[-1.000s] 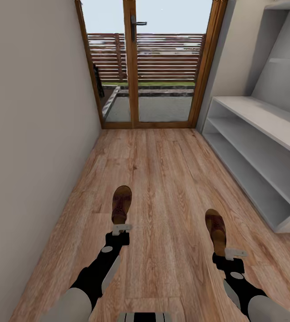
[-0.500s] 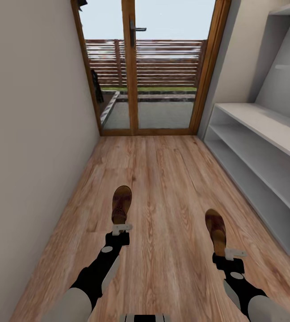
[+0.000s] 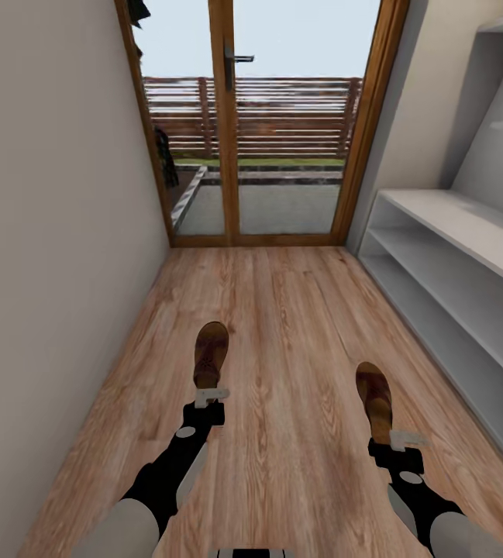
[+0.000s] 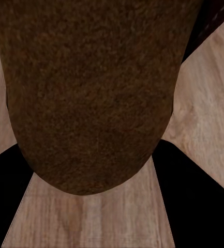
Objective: Pick up the two gym shoes and the two sandals from the corridor floor and place them onto the hallstand (shoe rack) in the corridor, making sure they are on the rack and not on the floor. Arrange them so the two gym shoes are next to each other and the two sandals are next to each other.
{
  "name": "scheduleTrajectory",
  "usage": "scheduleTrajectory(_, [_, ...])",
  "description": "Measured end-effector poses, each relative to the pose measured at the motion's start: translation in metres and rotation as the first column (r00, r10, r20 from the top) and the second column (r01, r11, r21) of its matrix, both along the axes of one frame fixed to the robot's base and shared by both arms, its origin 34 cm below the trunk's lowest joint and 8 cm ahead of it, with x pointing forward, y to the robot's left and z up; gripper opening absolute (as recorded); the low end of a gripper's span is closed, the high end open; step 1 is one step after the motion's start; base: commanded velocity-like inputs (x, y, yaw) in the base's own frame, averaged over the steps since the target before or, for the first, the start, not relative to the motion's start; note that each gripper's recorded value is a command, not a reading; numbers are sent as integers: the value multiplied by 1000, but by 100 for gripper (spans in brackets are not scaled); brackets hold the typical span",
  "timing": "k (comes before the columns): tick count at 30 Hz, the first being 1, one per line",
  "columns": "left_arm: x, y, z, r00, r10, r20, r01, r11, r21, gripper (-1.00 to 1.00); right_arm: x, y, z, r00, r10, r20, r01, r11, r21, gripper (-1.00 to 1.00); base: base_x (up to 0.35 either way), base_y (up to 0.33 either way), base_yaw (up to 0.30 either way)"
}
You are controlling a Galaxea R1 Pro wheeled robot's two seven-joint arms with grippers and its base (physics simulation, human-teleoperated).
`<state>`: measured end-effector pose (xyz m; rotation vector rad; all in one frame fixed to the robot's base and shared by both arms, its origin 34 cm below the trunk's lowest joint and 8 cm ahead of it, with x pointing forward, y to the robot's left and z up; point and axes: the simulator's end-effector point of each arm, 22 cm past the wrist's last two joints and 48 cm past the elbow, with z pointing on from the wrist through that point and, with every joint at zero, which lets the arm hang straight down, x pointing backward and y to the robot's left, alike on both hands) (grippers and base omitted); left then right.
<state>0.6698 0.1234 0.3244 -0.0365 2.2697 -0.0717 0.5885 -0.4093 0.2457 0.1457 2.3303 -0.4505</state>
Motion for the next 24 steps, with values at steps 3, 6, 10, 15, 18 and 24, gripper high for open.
scheduleTrajectory(3, [0,0,1,1000,0,1,0,1000,0,-100,0,0,0,1000,0,1,0,1000,0,-100,350,0,0])
scheduleTrajectory(6, [0,0,1,1000,0,2,0,1000,0,-100,0,0,1,1000,0,1,0,1000,0,-100,350,0,0])
scheduleTrajectory(10, [0,0,1,1000,0,2,0,1000,0,-100,0,0,1,1000,0,2,0,1000,0,-100,350,0,0])
scheduleTrajectory(15, [0,0,1,1000,0,2,0,1000,0,-100,1,0,1,1000,0,2,0,1000,0,-100,350,0,0])
scheduleTrajectory(18, [0,0,1,1000,0,2,0,1000,0,-100,1,0,1,1000,0,2,0,1000,0,-100,350,0,0])
scheduleTrajectory(24, [0,0,1,1000,0,2,0,1000,0,-100,0,0,1,1000,0,2,0,1000,0,-100,350,0,0])
